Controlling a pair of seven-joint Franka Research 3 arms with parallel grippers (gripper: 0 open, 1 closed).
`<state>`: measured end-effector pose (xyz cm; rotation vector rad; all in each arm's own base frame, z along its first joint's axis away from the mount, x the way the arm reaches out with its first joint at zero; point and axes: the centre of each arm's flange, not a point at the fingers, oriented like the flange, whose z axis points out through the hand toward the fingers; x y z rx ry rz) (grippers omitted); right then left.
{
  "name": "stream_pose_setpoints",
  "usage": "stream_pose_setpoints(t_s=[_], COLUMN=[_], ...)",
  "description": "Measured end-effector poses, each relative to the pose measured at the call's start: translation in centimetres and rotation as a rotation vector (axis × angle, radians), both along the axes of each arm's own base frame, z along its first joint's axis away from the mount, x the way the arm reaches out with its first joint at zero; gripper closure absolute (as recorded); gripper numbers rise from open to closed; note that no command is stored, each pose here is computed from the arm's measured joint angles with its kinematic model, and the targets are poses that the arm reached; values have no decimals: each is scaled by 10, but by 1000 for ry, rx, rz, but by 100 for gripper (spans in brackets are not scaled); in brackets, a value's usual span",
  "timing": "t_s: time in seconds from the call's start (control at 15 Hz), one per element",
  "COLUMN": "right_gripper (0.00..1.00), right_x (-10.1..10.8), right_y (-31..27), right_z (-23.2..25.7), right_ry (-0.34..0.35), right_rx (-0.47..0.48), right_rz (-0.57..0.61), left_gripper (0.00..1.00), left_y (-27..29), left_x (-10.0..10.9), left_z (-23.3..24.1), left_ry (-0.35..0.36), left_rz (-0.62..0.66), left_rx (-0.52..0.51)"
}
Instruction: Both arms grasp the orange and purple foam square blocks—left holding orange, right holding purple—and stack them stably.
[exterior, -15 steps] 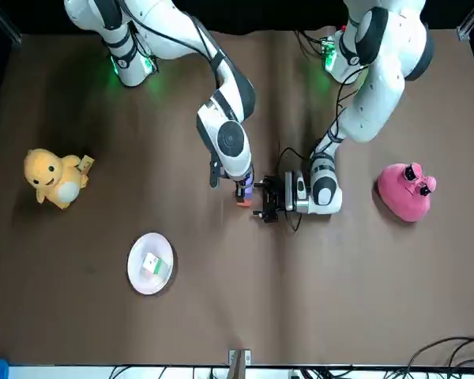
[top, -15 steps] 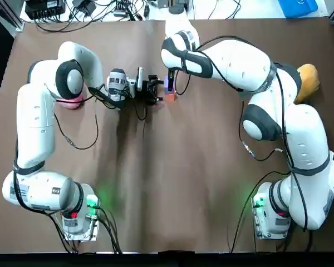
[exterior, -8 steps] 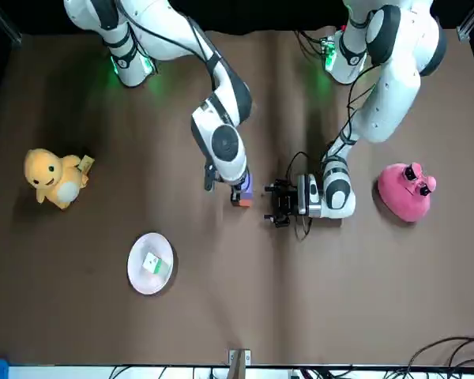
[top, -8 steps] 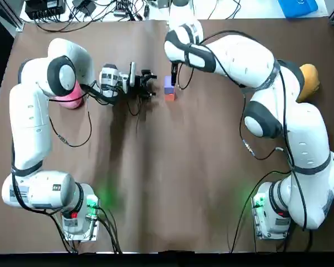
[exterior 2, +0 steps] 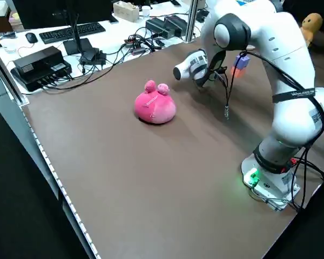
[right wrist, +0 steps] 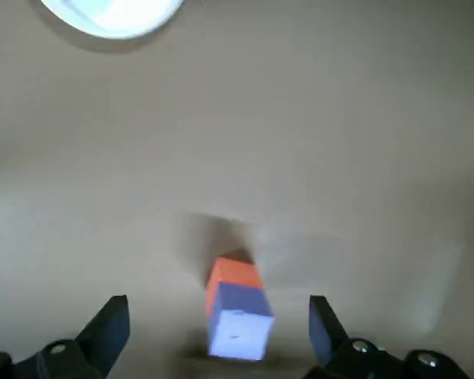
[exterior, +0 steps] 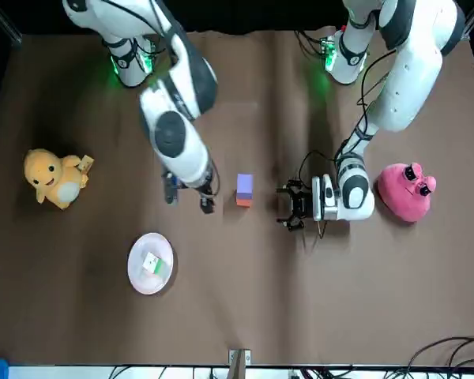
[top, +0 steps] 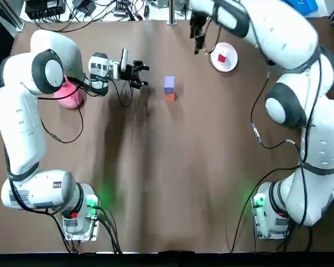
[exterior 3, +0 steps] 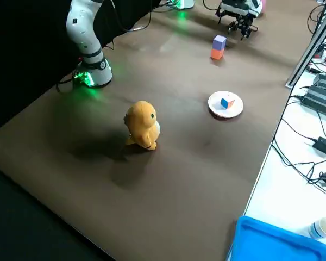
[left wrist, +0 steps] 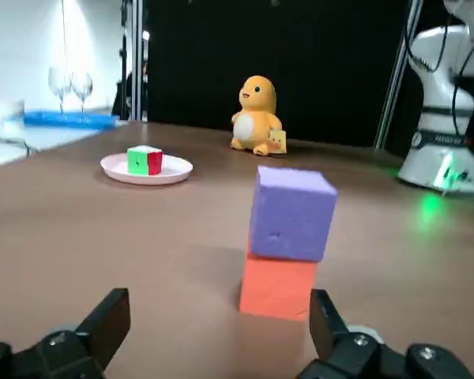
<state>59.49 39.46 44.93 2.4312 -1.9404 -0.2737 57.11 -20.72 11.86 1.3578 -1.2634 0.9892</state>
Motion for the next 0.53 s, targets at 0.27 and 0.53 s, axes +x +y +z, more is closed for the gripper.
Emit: stream_pose_setpoints(t_s=[0.27, 0.53], right_gripper=[0, 0], right_x=[7, 14], right_y=[-83, -184], right_z=[55, 102], right_ry=[54, 59], right_rx=[40, 102], right_rz=[272, 569], left_gripper=[0, 0], left_y=[10, 25], left_x=[5, -4], left_z=[39, 68], left_ry=[170, 352], left_rz=[-2, 43], left_rx=[67, 121])
